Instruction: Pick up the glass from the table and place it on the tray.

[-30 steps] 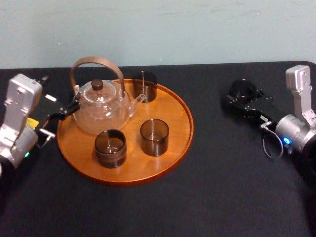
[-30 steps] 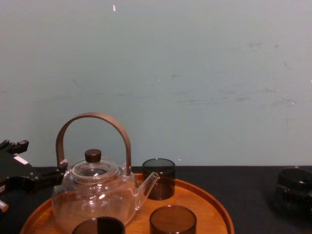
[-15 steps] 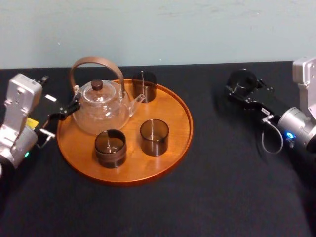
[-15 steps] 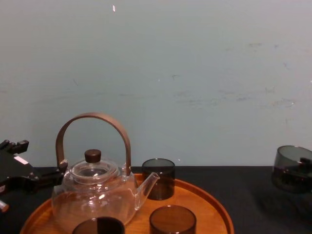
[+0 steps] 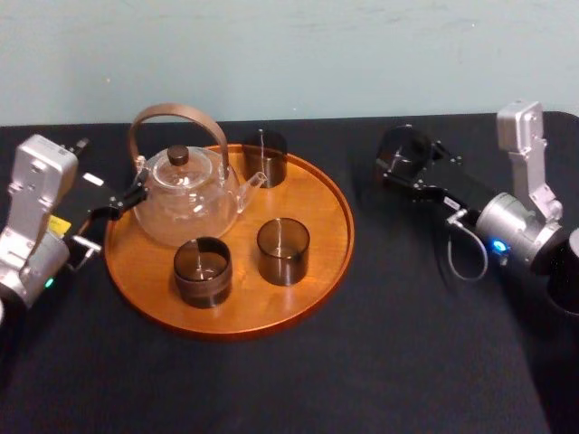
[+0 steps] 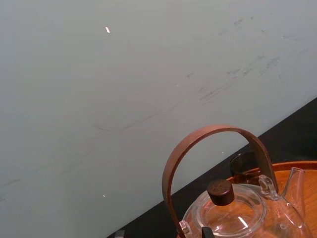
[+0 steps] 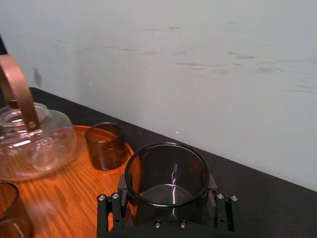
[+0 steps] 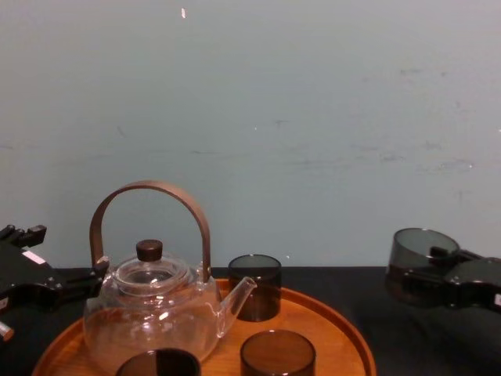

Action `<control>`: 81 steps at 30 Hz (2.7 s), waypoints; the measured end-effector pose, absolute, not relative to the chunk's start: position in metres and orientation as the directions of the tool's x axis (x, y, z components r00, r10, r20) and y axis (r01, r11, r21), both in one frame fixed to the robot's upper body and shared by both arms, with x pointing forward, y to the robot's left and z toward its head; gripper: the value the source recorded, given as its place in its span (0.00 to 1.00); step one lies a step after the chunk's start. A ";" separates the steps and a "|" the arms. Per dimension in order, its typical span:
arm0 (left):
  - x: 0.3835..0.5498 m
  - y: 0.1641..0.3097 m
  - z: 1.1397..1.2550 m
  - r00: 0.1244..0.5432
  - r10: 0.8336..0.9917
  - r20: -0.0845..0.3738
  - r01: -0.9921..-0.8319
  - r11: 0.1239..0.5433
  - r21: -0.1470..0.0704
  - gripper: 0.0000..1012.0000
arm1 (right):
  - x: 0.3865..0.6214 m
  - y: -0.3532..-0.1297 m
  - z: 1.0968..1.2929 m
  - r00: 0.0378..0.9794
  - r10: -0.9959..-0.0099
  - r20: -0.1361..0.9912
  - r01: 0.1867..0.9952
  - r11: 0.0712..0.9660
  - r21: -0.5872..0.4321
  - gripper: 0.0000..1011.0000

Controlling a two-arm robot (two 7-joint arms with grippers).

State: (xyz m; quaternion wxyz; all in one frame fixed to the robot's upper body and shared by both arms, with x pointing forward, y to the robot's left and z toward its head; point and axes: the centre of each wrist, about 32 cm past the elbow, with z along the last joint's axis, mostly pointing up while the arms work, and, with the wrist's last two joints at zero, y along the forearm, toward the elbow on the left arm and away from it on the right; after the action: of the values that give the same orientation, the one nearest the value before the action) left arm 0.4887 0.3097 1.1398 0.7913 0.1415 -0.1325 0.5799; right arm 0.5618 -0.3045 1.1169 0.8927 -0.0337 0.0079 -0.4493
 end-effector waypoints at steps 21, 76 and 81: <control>0.489 0.310 1.140 0.292 0.880 0.374 -0.955 0.287 0.070 1.00 | 0.577 -0.269 1.105 0.685 -0.728 -0.017 0.727 0.685 -0.046 0.90; 0.489 0.310 1.140 0.292 0.880 0.374 -0.955 0.287 0.070 1.00 | 0.606 -0.228 1.072 0.758 -0.651 -0.045 0.648 0.759 -0.066 0.90; 0.489 0.310 1.140 0.292 0.880 0.374 -0.955 0.287 0.070 1.00 | 0.608 -0.229 1.069 0.754 -0.654 -0.053 0.651 0.756 -0.071 0.90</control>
State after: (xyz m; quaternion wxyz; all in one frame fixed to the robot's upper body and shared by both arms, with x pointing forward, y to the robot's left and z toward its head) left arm 0.4886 0.3097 1.1398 0.7913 0.1415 -0.1325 0.5799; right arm 0.6082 -0.2293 1.0688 0.9362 -0.0243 0.0372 -0.3485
